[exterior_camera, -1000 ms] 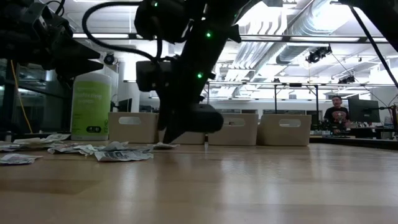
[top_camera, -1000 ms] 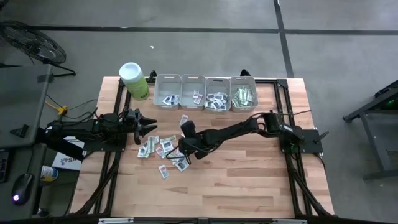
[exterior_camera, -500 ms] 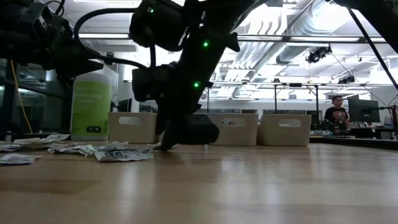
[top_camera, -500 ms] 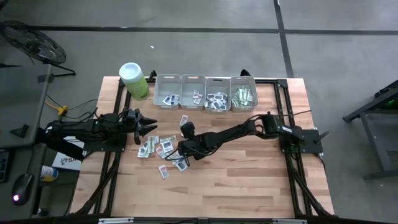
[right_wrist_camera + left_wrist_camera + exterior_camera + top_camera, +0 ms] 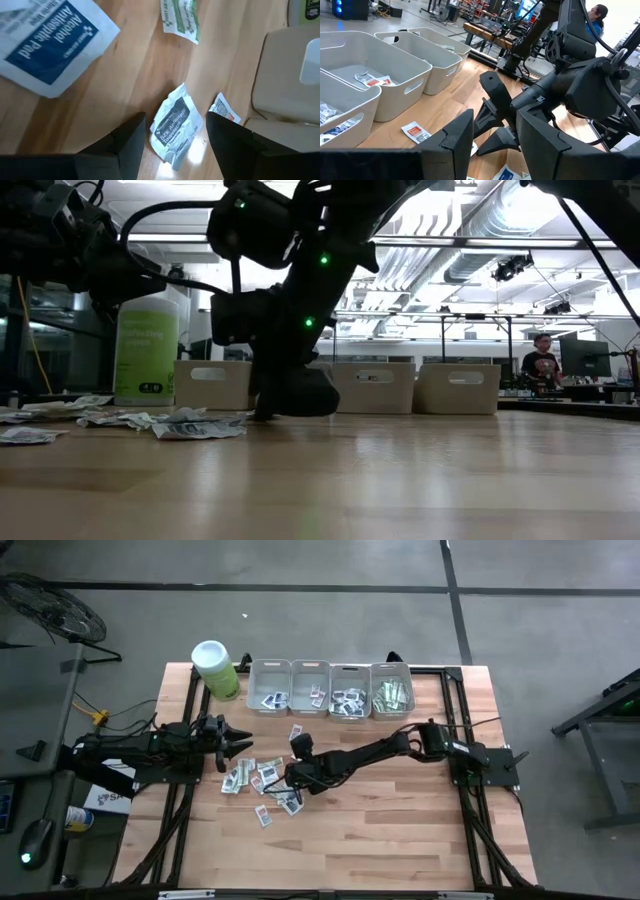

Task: Pick & Place First Aid Supplies
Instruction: Put the towelette pack into the middle right gray bin

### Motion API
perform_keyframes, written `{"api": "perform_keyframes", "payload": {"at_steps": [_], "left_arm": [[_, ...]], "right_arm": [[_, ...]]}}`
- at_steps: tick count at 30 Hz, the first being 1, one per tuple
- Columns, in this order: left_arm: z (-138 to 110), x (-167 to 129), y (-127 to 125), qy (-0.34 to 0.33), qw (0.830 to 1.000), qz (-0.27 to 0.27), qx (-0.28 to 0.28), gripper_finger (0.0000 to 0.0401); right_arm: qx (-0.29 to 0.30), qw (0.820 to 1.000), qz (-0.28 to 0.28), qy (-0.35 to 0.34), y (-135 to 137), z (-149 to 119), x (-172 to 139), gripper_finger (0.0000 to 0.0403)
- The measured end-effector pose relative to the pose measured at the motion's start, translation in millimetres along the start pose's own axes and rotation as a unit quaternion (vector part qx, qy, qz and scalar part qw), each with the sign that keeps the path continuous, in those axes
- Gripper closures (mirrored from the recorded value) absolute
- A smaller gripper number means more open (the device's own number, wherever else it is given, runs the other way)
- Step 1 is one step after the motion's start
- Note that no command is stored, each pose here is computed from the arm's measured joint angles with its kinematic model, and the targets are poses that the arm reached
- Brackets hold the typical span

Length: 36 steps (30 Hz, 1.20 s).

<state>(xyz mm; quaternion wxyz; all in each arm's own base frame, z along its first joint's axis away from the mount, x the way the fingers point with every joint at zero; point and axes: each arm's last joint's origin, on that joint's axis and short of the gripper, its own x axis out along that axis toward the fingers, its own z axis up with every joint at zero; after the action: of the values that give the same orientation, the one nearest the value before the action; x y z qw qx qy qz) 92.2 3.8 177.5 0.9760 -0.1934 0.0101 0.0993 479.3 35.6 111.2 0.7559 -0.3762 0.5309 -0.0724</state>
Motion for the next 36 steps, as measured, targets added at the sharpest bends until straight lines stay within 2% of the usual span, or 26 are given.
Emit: {"api": "perform_keyframes", "payload": {"at_steps": [8, 18, 36], "left_arm": [[0.1, 0.0, 0.0, 0.0, 1.0, 0.0, 0.0, 0.0251], [0.0, 0.0, 0.0, 0.0, 1.0, 0.0, 0.0, 0.0251], [0.1, 0.0, 0.0, 0.0, 1.0, 0.0, 0.0, 0.0251]], "right_arm": [[0.021, 1.0, -0.007, 0.021, -2.1, -5.2, 3.5, 0.0199], [0.059, 0.997, 0.018, 0.042, -4.5, -13.0, 6.3, 0.0203], [0.075, 0.994, 0.058, 0.046, -6.9, -18.7, 10.1, 0.0279]]}}
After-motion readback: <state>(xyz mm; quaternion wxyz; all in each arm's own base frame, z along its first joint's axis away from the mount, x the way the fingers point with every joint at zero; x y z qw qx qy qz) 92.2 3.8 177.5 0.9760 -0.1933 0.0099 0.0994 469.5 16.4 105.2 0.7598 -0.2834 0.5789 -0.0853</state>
